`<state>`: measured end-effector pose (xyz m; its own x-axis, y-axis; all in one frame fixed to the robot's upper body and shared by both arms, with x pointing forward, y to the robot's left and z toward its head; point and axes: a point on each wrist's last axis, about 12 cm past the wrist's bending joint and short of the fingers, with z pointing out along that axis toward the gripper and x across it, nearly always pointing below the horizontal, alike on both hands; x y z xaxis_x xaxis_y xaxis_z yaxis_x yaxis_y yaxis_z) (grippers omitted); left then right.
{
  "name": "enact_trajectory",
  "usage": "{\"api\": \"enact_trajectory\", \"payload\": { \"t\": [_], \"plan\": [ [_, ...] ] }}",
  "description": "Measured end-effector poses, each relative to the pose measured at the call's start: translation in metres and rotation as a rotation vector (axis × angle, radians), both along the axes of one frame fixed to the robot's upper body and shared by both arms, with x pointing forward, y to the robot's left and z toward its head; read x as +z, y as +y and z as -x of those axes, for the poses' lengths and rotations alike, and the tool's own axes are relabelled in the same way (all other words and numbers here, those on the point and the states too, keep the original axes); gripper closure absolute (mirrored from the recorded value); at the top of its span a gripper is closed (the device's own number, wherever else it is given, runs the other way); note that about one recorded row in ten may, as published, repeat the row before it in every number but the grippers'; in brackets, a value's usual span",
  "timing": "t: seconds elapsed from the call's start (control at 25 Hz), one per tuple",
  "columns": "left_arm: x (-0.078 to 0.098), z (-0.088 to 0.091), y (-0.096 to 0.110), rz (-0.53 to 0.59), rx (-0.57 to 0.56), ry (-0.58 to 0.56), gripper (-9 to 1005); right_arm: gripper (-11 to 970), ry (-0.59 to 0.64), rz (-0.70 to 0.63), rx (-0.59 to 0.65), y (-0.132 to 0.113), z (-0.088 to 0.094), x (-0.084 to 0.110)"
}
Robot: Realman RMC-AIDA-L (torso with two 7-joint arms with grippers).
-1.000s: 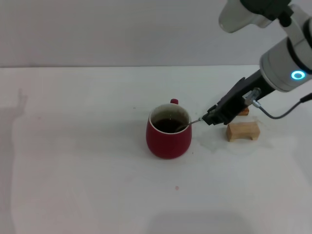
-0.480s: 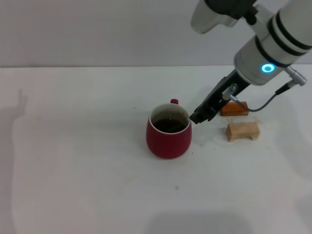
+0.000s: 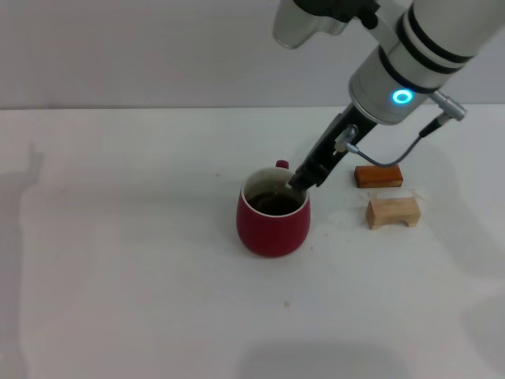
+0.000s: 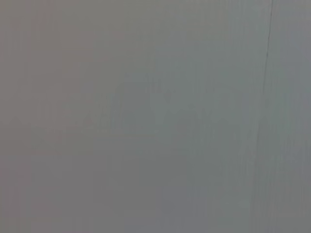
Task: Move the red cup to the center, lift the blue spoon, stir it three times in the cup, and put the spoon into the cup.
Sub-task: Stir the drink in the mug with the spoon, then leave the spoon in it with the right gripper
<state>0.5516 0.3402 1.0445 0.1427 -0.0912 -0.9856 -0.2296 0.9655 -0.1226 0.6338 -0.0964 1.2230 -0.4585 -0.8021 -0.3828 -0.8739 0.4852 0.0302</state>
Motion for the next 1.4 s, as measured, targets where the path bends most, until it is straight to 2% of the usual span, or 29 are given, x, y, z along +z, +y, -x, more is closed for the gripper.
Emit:
{"api": "enact_trajectory", "payload": {
  "t": [0.28, 0.44, 0.64, 0.92, 1.16, 1.4],
  "plan": [
    [0.001, 0.000, 0.001, 0.003, 0.005, -0.004, 135, 751, -0.038, 0.044, -0.035, -0.003, -0.014, -0.001],
    [0.000, 0.001, 0.001, 0.003, 0.007, -0.003, 135, 750, -0.043, 0.067, -0.040, -0.006, -0.016, 0.000],
    [0.000, 0.001, 0.001, 0.003, 0.009, -0.002, 134, 749, -0.006, 0.091, -0.012, -0.005, -0.009, 0.003],
    [-0.001, 0.003, 0.003, 0.003, 0.012, 0.000, 134, 747, 0.039, 0.064, 0.063, 0.013, 0.004, 0.003],
    [-0.002, 0.004, 0.004, 0.002, 0.017, -0.001, 135, 746, -0.034, 0.014, 0.060, 0.027, -0.001, 0.007],
    [-0.001, 0.005, 0.004, 0.003, 0.018, -0.007, 135, 744, -0.100, 0.040, 0.007, 0.023, -0.012, 0.007]
  ]
}}
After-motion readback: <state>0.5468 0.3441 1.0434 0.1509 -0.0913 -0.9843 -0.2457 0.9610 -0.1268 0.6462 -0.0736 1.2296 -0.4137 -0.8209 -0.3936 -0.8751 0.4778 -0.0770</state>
